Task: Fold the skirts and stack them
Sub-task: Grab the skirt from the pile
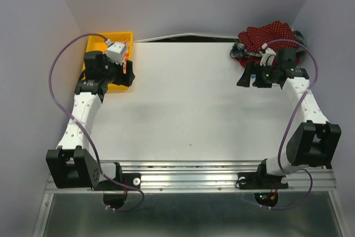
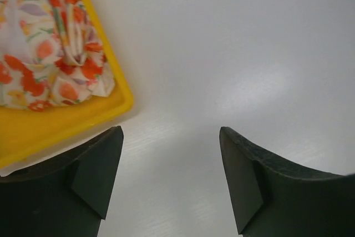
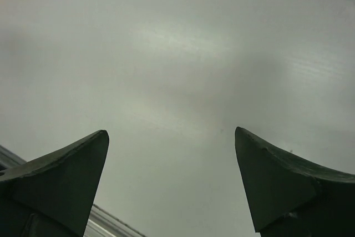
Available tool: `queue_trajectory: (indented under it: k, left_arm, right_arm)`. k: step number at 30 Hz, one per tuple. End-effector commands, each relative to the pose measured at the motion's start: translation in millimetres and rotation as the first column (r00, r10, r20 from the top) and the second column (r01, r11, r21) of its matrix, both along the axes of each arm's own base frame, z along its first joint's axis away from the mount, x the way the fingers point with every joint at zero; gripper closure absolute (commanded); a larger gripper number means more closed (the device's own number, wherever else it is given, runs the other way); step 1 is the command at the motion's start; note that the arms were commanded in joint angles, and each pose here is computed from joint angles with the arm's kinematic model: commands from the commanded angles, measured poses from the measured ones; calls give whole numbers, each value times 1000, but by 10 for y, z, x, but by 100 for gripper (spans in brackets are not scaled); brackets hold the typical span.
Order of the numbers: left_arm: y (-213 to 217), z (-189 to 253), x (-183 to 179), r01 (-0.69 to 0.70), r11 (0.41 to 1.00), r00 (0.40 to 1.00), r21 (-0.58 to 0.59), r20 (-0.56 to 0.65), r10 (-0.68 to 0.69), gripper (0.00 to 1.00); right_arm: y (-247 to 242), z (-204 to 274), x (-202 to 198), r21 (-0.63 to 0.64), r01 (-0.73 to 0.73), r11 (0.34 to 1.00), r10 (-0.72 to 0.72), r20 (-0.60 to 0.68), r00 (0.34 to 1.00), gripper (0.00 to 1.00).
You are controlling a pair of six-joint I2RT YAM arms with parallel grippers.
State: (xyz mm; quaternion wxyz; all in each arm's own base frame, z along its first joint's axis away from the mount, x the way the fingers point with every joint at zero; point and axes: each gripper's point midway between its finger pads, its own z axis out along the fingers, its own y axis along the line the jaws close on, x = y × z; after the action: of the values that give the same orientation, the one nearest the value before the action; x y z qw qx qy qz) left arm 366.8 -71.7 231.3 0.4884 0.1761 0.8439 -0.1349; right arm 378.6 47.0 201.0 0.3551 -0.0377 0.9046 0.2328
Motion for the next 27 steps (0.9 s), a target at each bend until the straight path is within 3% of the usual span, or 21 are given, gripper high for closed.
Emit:
queue_trajectory:
  k: [1, 3, 4, 6, 7, 9, 10, 13, 20, 22, 23, 24, 25, 27]
  left_arm:
    - [619, 337, 545, -197, 973, 978, 122, 87, 187, 19]
    - [879, 267, 707, -237, 956, 971, 172, 59, 230, 19]
    - [968, 437, 843, -254, 951, 966, 179, 90, 241, 20]
    - [1121, 80, 1045, -242, 944, 968, 223, -19, 252, 20]
    - [1176, 231, 1184, -233, 940, 971, 247, 17, 236, 21]
    - [1211, -177, 1344, -179, 944, 973, 277, -94, 212, 21]
    - [1225, -101, 1457, -166, 944, 977, 284, -79, 196, 22]
    - [1296, -580, 1676, -106, 941, 974, 321, -158, 164, 22]
    - [1482, -1207, 1780, -49, 911, 949, 409, -265, 169, 26]
    - [1555, -1250, 1804, -79, 902, 943, 425, -260, 206, 34]
    - [1570, -1234, 1824, -92, 901, 944, 423, -251, 214, 50]
    - [1587, -1166, 1863, -112, 900, 948, 421, -227, 225, 58]
    - [1585, -976, 1896, -143, 900, 954, 411, -186, 237, 76]
    - [1585, -668, 1949, -171, 899, 966, 403, -111, 234, 92]
  right_arm:
    - [-31, -383, -342, -97, -6, 995, -2, -78, 997, 0]
    - [-94, -524, -420, -153, -4, 988, -15, -121, 992, 0]
    - [-117, -567, -447, -165, 1, 986, -25, -139, 990, 0]
    - [-207, -637, -476, -208, 30, 978, -65, -160, 985, 0]
    - [-225, -634, -483, -221, 25, 975, -61, -155, 986, 0]
    - [-213, -595, -491, -219, 17, 976, -48, -140, 989, 0]
    - [-202, -578, -493, -214, 15, 977, -45, -136, 990, 0]
    - [-163, -553, -500, -195, 2, 981, -30, -136, 990, 0]
    - [-152, -616, -519, -191, -14, 982, -18, -162, 987, 0]
    - [-154, -625, -509, -190, -9, 982, -22, -162, 987, 0]
    - [-156, -615, -497, -190, -6, 982, -25, -160, 987, 0]
    - [-155, -606, -498, -189, -4, 982, -26, -159, 987, 0]
    - [-155, -597, -494, -189, -3, 982, -27, -158, 987, 0]
    - [-148, -540, -476, -185, -1, 983, -26, -141, 990, 0]
